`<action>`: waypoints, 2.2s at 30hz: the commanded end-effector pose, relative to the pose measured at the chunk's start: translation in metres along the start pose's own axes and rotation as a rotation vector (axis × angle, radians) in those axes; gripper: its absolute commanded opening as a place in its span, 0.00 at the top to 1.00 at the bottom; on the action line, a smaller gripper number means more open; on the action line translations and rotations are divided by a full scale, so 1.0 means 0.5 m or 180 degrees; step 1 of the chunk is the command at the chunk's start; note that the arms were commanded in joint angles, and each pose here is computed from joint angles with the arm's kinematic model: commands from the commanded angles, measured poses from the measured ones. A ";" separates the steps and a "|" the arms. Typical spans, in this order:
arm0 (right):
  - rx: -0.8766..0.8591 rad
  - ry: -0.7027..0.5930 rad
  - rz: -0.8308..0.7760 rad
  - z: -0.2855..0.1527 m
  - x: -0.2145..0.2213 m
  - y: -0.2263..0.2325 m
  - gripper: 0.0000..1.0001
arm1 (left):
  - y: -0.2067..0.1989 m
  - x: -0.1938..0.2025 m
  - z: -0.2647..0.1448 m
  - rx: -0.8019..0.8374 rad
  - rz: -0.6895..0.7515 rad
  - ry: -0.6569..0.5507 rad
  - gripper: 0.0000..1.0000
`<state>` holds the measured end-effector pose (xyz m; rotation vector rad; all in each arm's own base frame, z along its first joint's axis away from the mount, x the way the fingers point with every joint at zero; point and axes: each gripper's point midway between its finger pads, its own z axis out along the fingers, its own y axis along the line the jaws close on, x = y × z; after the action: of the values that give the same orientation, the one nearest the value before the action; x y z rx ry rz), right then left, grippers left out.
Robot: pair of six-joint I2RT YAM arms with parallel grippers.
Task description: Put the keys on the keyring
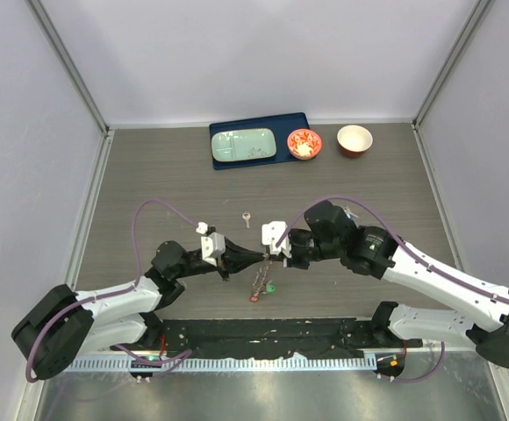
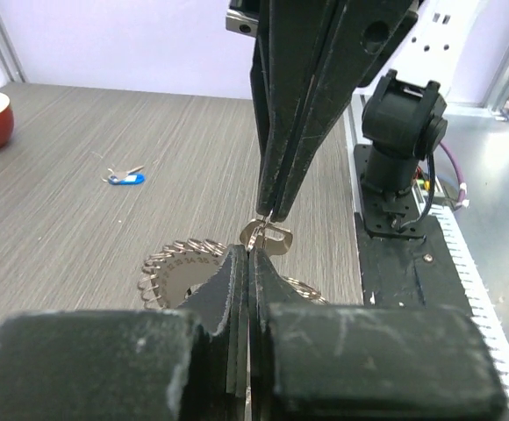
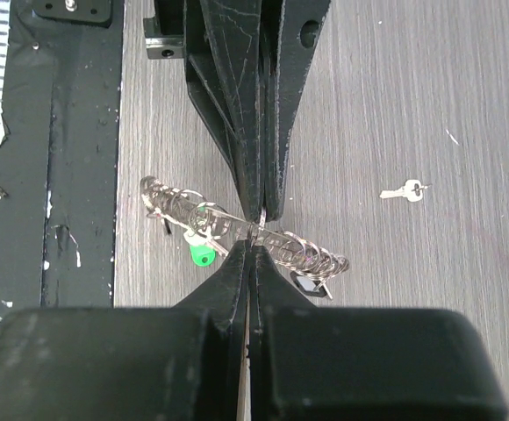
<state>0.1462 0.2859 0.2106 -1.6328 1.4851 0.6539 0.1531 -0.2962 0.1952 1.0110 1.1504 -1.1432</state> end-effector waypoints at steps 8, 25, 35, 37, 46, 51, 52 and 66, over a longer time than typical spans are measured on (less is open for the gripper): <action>0.0035 -0.0063 0.0305 0.007 0.029 0.020 0.99 | 0.076 -0.055 -0.017 -0.0822 -0.0320 -0.0334 1.00; 0.0605 -0.0518 0.0734 0.027 0.025 -0.023 0.99 | 0.126 -0.050 -0.038 -0.1362 -0.0538 -0.0336 1.00; 0.0890 -0.0553 0.0993 0.005 0.031 -0.040 0.99 | 0.128 -0.028 -0.033 -0.1338 -0.0528 -0.0110 1.00; 0.0948 -0.0597 0.1002 -0.004 0.029 -0.043 0.99 | 0.128 -0.017 -0.031 -0.1334 -0.0552 -0.0041 0.98; 0.1309 -0.0686 0.0950 -0.037 -0.001 -0.089 0.99 | 0.141 -0.001 -0.019 -0.1406 -0.0773 0.0067 0.58; 0.1663 -0.0647 0.1020 -0.057 0.000 -0.127 0.99 | 0.154 -0.012 -0.026 -0.1572 -0.0820 0.0096 0.38; 0.1734 -0.0649 0.1036 -0.063 -0.001 -0.134 0.99 | 0.158 -0.013 -0.029 -0.1623 -0.0827 0.0100 0.35; 0.2797 -0.0580 0.1281 -0.124 0.018 -0.236 0.99 | 0.167 -0.044 -0.097 -0.2141 -0.0945 0.0125 0.05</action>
<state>0.2272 0.2303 0.2094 -0.8102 1.7435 0.3052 0.2250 -0.2435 0.2019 0.4091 1.5978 -0.8851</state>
